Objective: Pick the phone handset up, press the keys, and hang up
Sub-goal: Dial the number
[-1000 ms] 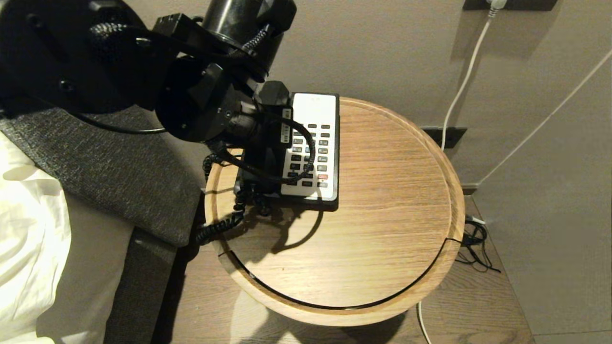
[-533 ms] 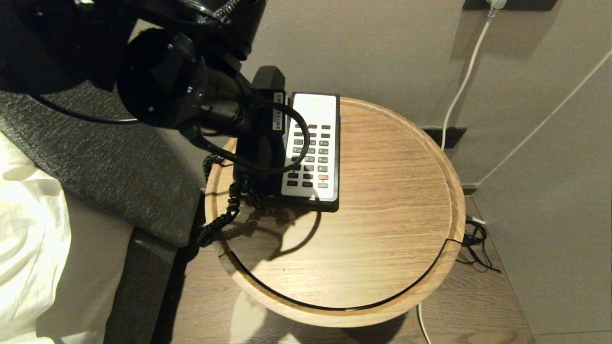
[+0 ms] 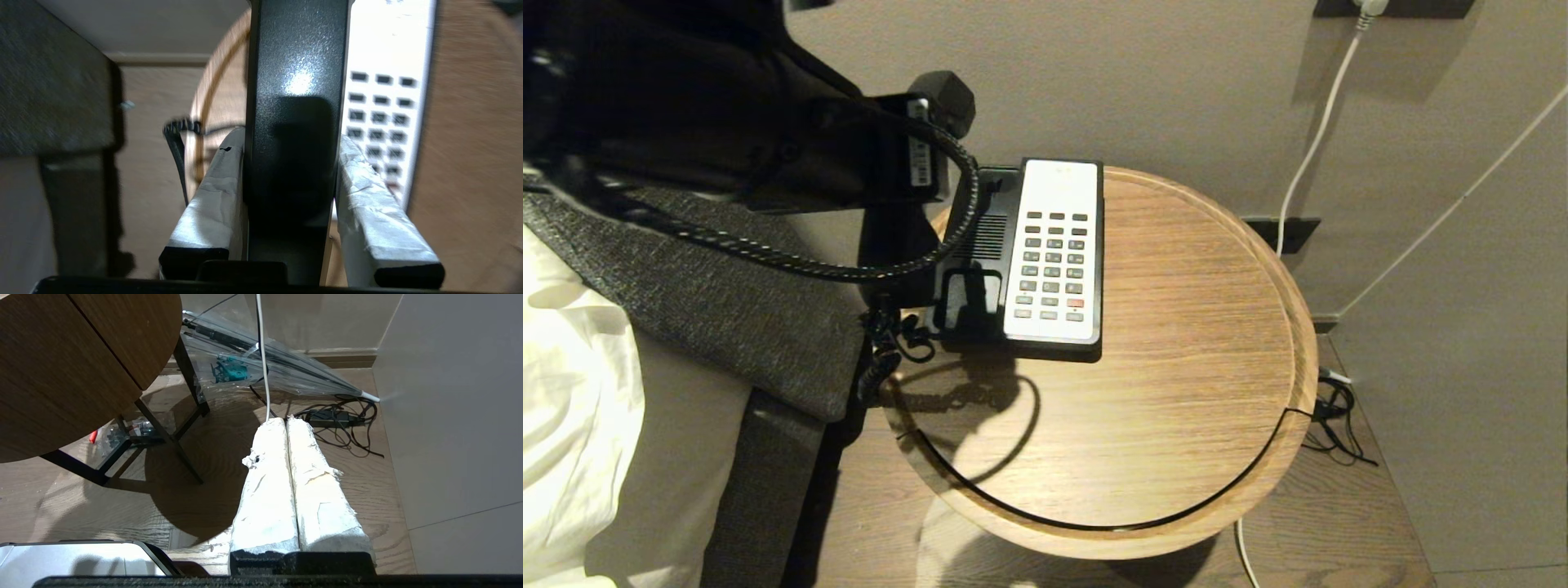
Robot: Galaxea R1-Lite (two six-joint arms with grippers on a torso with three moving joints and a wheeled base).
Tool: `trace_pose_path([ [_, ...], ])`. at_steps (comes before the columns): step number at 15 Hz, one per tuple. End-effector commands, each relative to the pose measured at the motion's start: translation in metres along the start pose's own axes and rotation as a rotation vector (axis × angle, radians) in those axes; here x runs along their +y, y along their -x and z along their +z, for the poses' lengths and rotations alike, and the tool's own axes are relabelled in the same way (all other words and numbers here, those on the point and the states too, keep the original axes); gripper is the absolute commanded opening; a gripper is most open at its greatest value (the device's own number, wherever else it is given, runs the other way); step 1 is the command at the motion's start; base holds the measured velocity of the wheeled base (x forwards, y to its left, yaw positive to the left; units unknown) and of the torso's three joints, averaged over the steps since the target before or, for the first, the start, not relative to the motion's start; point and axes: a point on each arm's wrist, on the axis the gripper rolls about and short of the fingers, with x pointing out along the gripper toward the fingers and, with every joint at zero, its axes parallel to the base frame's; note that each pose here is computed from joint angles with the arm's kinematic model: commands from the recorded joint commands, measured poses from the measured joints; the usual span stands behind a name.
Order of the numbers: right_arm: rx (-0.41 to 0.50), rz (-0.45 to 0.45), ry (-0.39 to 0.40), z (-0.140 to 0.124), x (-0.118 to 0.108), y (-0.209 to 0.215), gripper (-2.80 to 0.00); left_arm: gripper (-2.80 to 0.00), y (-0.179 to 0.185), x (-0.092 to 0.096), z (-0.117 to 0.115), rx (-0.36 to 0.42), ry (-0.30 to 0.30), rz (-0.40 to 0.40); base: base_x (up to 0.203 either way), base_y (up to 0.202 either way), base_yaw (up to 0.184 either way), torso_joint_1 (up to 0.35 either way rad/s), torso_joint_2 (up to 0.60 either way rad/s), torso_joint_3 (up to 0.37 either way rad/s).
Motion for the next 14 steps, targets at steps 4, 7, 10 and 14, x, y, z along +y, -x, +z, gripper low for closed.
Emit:
trace_pose_path([
  [4,-0.003,0.0,0.0,0.0,0.0,0.0,-2.8,-2.8,0.104,0.059,0.007,-0.013,0.219,-0.229,0.0,0.0,0.0,0.0,0.0,0.0],
  [7,-0.003,0.0,0.0,0.0,0.0,0.0,-2.8,-2.8,0.154,0.102,-0.006,0.021,0.316,-0.366,0.0,0.0,0.0,0.0,0.0,0.0],
  [10,-0.003,0.0,0.0,0.0,0.0,0.0,-2.8,-2.8,0.188,0.139,-0.027,0.026,0.403,-0.441,0.0,0.0,0.0,0.0,0.0,0.0],
  [14,-0.003,0.0,0.0,0.0,0.0,0.0,-2.8,-2.8,0.203,0.16,-0.043,0.025,0.447,-0.474,0.0,0.0,0.0,0.0,0.0,0.0],
])
